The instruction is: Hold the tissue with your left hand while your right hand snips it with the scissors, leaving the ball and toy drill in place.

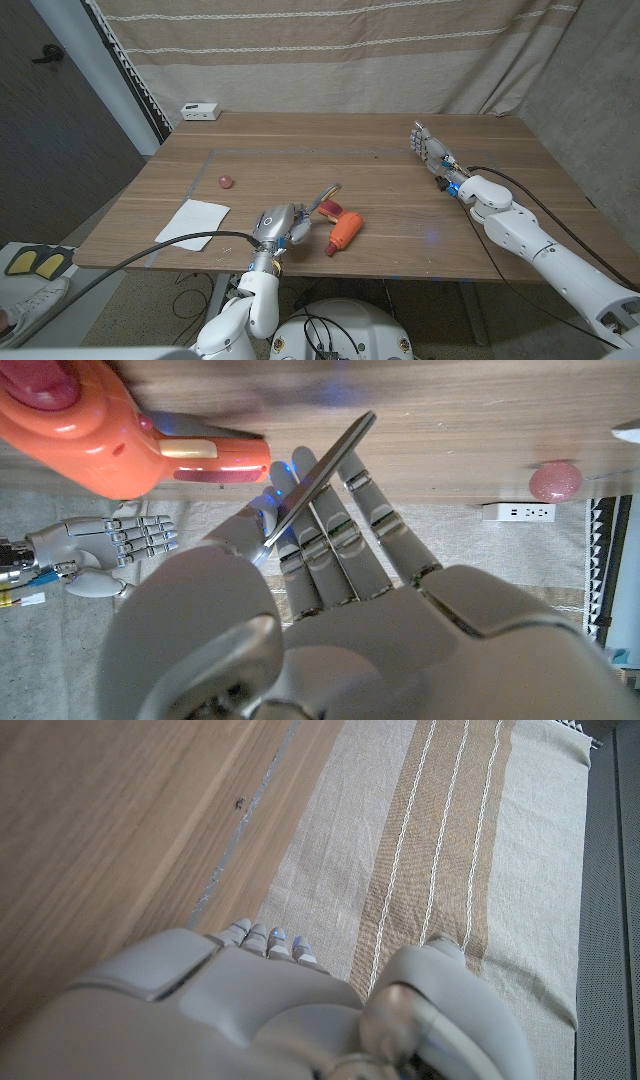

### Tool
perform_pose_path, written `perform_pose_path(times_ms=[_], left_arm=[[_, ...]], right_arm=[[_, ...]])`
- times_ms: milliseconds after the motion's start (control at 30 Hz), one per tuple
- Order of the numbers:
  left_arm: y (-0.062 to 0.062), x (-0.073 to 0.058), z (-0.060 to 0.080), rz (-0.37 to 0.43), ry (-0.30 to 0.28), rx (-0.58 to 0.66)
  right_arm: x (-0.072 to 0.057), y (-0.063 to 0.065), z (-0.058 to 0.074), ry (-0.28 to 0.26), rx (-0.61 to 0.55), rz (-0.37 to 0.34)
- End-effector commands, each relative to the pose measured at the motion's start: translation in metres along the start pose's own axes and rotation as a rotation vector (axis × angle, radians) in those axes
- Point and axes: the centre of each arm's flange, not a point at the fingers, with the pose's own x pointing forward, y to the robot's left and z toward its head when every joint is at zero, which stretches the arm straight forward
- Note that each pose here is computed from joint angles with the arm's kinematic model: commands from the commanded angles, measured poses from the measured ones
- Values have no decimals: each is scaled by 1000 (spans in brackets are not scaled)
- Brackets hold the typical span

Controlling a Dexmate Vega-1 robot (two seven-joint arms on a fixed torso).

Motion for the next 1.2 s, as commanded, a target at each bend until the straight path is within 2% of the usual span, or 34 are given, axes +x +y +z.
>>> perform_pose_path(times_ms=[33,400,600,900,1200], left_arm=[[9,0,-6,31,6,-84],[16,-1,-13,78,15,-229],[19,2,-19,94,43,-297],[19,3,-26,102,70,-348],[17,3,-31,108,64,-410]], right_arm=[[1,-1,2,-14,3,-2],[0,-5,1,-18,7,-5],[-3,-6,-2,-15,8,-17],[-2,-4,-2,-23,6,-14],[-3,-1,-1,-42,5,-17]])
